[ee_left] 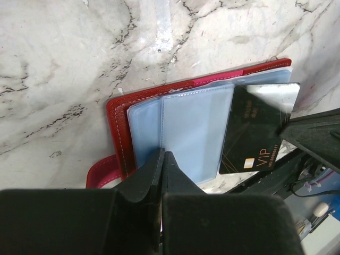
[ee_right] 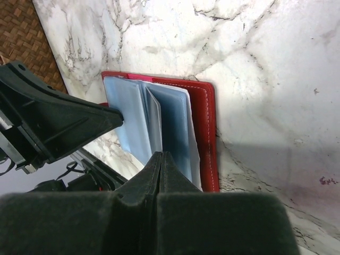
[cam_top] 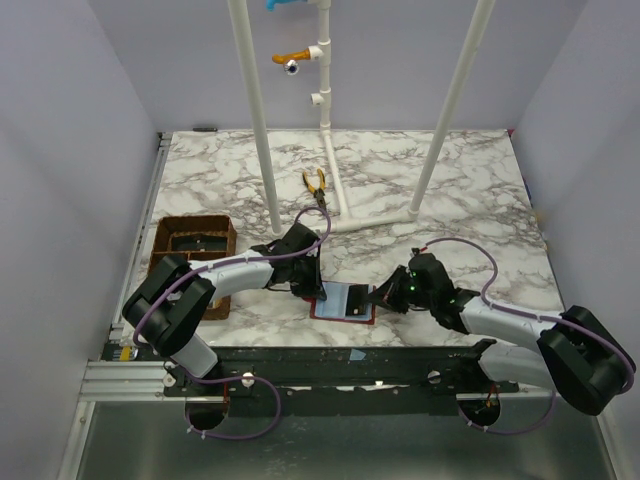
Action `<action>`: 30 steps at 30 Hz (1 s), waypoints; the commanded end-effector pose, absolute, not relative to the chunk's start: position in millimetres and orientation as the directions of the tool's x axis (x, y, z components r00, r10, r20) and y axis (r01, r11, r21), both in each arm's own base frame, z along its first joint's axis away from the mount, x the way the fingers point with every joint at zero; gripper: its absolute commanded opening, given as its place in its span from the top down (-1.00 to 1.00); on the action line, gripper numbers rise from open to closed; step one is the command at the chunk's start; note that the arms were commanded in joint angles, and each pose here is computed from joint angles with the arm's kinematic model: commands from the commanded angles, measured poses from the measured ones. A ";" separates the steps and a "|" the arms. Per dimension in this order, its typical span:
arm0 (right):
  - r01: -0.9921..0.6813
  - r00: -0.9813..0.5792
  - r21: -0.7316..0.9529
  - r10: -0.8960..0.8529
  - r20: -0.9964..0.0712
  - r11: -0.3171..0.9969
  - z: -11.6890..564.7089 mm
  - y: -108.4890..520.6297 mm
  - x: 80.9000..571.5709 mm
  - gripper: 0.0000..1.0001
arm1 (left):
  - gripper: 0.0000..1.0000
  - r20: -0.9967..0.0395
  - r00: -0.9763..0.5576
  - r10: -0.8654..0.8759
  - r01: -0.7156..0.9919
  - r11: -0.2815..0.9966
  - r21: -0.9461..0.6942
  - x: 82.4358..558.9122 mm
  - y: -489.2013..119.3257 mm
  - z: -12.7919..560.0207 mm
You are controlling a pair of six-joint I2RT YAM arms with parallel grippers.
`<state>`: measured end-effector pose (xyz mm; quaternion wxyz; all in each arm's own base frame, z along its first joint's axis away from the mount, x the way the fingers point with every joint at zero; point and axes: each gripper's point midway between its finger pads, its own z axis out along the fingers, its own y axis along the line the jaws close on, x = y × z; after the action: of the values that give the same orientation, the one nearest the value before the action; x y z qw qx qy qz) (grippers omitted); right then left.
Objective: Take the credit cards out of the card holder
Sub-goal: Remove the credit card from the card holder.
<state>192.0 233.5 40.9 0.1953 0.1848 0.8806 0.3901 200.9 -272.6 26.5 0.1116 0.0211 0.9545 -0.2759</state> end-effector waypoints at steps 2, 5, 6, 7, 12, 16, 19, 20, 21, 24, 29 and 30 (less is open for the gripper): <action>0.167 -0.845 0.744 0.482 -0.230 0.647 46.9 229.6 197.7 0.99 | 1.00 -0.224 -0.975 -0.009 0.099 0.881 -0.463 198.7 -258.6 29.0; 0.163 -0.847 0.746 0.479 -0.229 0.645 49.2 231.4 198.6 0.99 | 0.99 -0.240 -0.971 -0.007 0.110 0.875 -0.471 201.0 -260.1 38.2; 0.160 -0.848 0.749 0.478 -0.229 0.643 50.6 232.2 199.0 0.99 | 0.96 -0.244 -0.970 -0.009 0.111 0.874 -0.474 201.3 -260.3 41.1; 0.156 -0.848 0.753 0.478 -0.230 0.639 53.0 233.3 199.9 0.99 | 0.92 -0.251 -0.968 -0.009 0.116 0.870 -0.480 202.1 -261.3 45.5; 0.140 -0.849 0.763 0.472 -0.236 0.632 63.0 237.4 203.0 0.99 | 0.24 -0.278 -0.960 -0.010 0.138 0.852 -0.505 204.2 -265.7 65.9; 0.121 -0.851 0.784 0.470 -0.234 0.609 75.9 243.6 206.0 0.99 | -0.13 -0.294 -0.956 -0.017 0.158 0.814 -0.559 204.9 -272.9 88.4; 0.105 -0.854 0.799 0.466 -0.233 0.592 87.3 248.7 208.7 0.99 | -0.39 -0.284 -0.958 -0.039 0.156 0.762 -0.628 204.6 -278.5 105.9; 0.100 -0.855 0.801 0.462 -0.233 0.590 90.3 250.2 209.4 0.99 | -0.48 -0.282 -0.958 -0.047 0.154 0.744 -0.650 204.3 -279.6 111.7; 0.096 -0.858 0.805 0.459 -0.231 0.585 93.6 251.9 209.8 0.99 | -0.53 -0.278 -0.959 -0.055 0.154 0.724 -0.673 204.4 -281.4 117.5; 0.087 -0.863 0.822 0.455 -0.220 0.562 103.7 257.5 210.6 0.99 | -0.56 -0.262 -0.962 -0.078 0.145 0.667 -0.731 203.8 -283.6 130.9; 0.058 -0.871 0.857 0.445 -0.207 0.512 125.5 267.1 211.7 0.99 | -0.57 -0.227 -0.969 -0.099 0.126 0.591 -0.797 201.9 -286.5 142.1; 0.052 -0.872 0.864 0.445 -0.206 0.502 130.5 268.8 212.1 0.99 | -0.57 -0.220 -0.970 -0.104 0.120 0.582 -0.805 202.0 -287.8 143.5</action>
<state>212.1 259.4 103.8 0.2107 0.1598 0.8566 0.4432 209.6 -278.2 127.0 0.1427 0.0041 0.9044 -0.4022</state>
